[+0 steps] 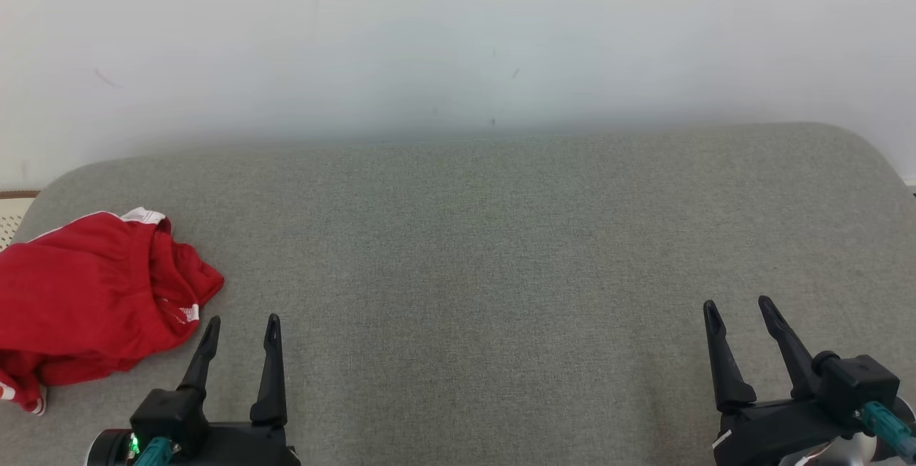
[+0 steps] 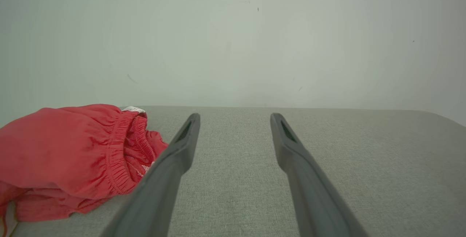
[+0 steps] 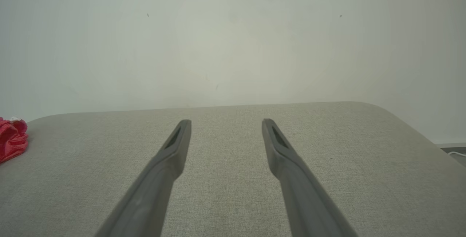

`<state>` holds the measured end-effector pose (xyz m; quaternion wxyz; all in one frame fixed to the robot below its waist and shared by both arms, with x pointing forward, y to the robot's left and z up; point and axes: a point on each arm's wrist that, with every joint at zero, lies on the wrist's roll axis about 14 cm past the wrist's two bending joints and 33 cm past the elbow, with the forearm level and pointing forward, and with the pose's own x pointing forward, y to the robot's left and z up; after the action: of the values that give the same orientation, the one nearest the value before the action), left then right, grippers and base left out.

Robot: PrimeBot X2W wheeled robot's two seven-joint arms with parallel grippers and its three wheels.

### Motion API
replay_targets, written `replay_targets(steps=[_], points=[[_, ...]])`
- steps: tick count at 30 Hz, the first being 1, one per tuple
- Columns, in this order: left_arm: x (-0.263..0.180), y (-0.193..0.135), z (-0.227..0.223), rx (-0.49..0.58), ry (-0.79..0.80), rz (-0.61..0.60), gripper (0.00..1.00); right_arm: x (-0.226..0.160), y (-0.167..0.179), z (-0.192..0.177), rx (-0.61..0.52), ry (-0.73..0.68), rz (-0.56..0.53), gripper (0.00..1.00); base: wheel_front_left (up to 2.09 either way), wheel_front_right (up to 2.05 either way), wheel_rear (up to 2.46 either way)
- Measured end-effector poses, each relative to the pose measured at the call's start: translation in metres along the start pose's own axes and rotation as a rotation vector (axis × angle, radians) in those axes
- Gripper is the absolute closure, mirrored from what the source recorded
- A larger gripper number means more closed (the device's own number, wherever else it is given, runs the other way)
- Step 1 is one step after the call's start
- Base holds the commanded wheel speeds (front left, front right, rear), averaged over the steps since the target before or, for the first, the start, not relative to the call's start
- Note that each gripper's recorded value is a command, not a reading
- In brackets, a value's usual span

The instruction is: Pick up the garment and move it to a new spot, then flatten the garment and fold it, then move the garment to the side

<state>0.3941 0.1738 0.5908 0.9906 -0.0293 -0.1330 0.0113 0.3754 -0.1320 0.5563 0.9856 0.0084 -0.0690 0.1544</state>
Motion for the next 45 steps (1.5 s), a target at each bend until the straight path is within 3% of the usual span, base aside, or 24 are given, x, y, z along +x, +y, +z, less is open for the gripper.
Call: replay_targets(steps=[18, 45], points=[[-0.006, -0.004, -0.007, 0.091, 0.027, -0.018, 0.0, -0.008, 0.008, -0.001, -0.027, -0.018, -0.004, 0.0, 0.0, 0.0, 0.0], [-0.009, -0.003, -0.02, 0.075, 0.082, -0.007, 0.0, -0.008, 0.004, -0.004, -0.004, -0.004, -0.025, 0.0, 0.0, 0.0, 0.0]])
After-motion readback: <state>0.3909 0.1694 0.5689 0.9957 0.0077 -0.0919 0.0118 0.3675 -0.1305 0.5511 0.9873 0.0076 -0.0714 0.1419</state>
